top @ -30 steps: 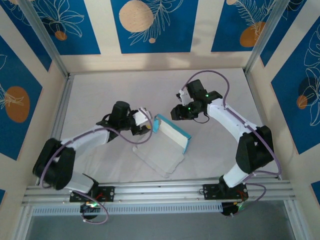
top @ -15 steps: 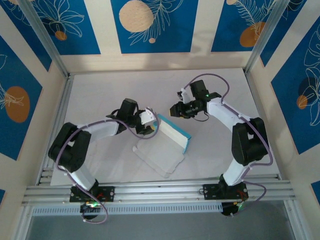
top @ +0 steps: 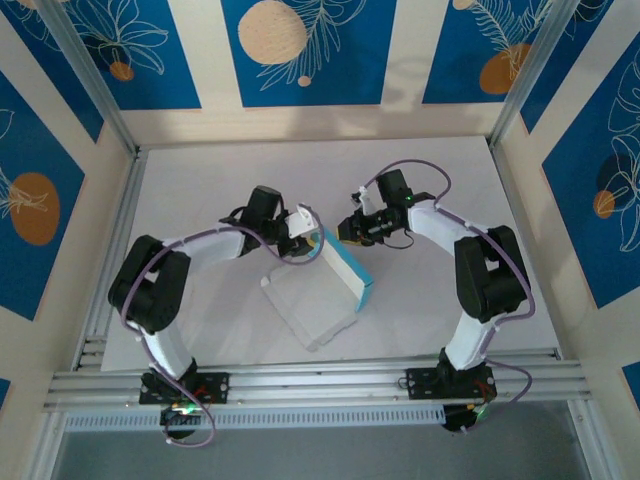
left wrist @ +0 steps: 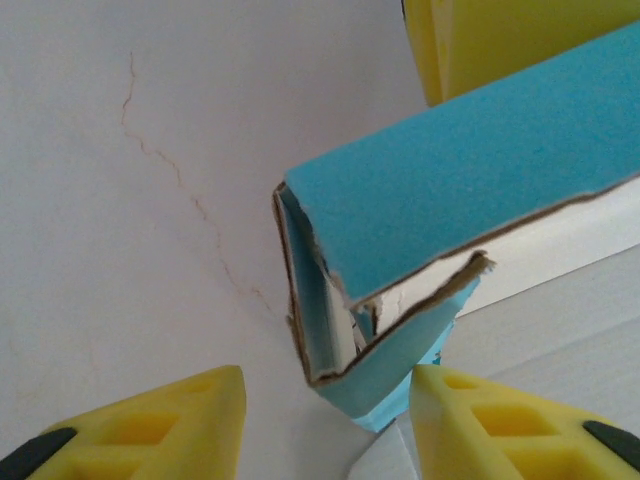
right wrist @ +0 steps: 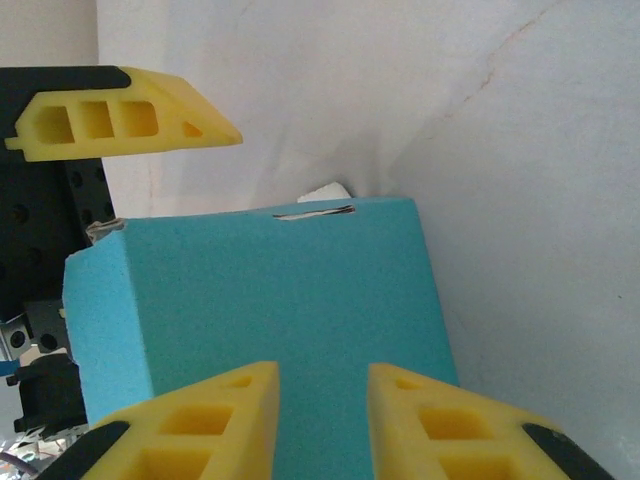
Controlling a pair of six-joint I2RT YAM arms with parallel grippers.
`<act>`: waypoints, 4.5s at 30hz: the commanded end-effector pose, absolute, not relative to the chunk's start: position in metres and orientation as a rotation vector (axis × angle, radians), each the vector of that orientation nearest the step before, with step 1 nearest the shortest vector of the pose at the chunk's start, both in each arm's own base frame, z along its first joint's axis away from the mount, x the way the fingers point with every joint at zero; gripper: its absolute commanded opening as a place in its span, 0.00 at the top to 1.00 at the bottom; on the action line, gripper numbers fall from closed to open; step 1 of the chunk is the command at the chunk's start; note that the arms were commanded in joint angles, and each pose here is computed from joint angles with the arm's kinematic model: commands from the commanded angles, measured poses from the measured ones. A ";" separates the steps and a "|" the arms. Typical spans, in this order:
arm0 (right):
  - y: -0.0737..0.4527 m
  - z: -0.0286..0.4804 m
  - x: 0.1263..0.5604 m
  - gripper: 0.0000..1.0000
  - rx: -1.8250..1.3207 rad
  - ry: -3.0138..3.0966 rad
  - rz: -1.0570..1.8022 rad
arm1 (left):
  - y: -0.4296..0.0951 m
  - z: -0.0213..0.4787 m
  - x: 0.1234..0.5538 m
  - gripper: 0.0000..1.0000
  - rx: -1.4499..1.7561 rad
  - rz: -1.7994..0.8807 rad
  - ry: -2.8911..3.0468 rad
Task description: Fold the paper box
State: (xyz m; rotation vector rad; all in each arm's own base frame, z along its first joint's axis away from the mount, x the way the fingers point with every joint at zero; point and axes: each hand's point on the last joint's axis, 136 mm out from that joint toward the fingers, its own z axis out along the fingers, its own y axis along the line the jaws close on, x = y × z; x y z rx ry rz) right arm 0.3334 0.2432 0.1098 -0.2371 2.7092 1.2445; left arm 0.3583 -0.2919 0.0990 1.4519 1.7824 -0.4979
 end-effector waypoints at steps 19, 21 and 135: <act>0.261 0.086 0.326 0.73 -0.045 2.760 1.480 | -0.312 0.078 0.358 0.93 1.448 -0.397 1.794; 0.260 0.082 0.328 0.74 -0.001 2.765 1.485 | -0.311 0.076 0.359 1.00 1.429 -0.369 1.792; 0.241 0.165 0.288 0.78 -0.540 2.847 0.267 | -0.184 0.268 0.299 0.35 0.523 -0.253 1.841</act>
